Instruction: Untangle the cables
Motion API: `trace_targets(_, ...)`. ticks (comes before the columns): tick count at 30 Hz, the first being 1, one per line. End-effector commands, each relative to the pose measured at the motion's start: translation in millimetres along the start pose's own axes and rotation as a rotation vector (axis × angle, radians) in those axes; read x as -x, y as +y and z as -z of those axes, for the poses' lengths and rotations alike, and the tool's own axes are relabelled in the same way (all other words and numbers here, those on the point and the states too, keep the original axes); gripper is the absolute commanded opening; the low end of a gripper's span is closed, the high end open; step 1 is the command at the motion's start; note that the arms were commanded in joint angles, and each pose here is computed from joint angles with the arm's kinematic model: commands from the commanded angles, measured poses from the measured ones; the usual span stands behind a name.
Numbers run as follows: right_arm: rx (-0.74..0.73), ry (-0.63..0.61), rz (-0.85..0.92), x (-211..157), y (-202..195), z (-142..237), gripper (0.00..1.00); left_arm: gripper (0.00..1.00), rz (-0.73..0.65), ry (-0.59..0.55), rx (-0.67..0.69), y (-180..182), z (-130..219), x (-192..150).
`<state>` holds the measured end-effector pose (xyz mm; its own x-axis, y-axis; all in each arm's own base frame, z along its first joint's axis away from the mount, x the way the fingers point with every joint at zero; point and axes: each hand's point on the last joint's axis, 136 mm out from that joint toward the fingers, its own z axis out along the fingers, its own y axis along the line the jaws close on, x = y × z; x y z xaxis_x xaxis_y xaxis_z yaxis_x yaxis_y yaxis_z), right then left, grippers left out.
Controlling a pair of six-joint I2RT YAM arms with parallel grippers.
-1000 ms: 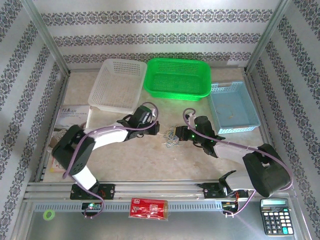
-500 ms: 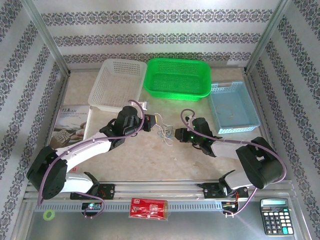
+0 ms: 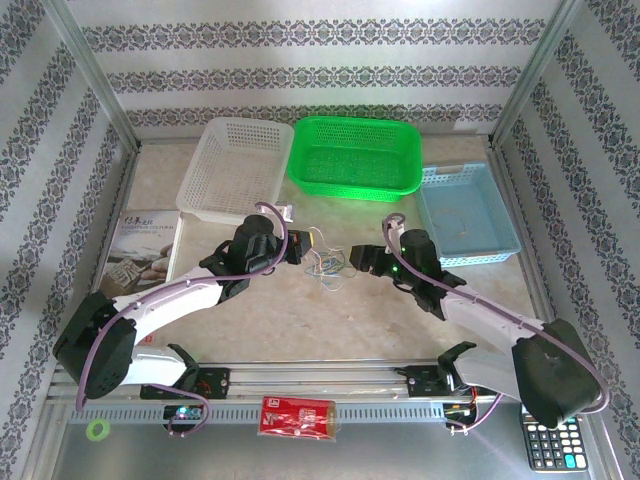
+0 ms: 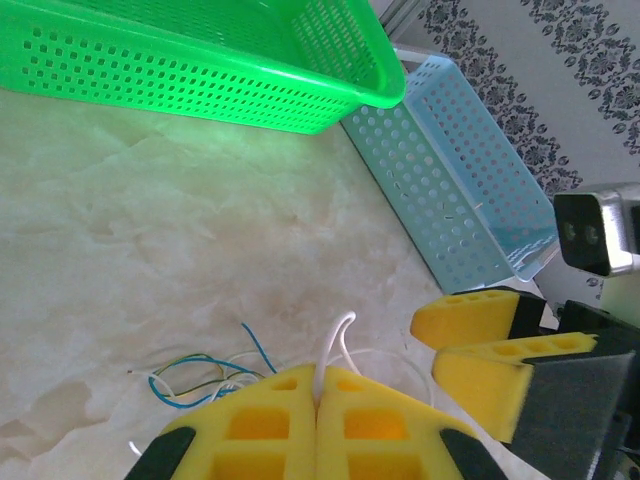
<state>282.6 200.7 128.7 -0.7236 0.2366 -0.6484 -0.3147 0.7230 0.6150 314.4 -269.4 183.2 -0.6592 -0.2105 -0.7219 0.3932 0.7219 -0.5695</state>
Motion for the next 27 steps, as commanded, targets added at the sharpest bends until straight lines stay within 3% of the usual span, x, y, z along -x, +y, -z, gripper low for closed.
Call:
trace_targets(1,0.045,0.000,0.034,-1,8,7,0.61,0.00,0.003,-0.032,-0.019,-3,0,7)
trace_targets(7,0.124,-0.023,0.060,7,30,15,0.66,0.00,0.002,-0.031,-0.019,-3,0,7)
trace_targets(11,0.139,-0.039,0.095,16,43,14,0.78,0.00,0.002,-0.030,-0.023,-4,-1,7)
trace_targets(27,0.128,0.074,0.246,9,64,-38,0.78,0.00,0.007,-0.020,-0.038,-7,-2,6)
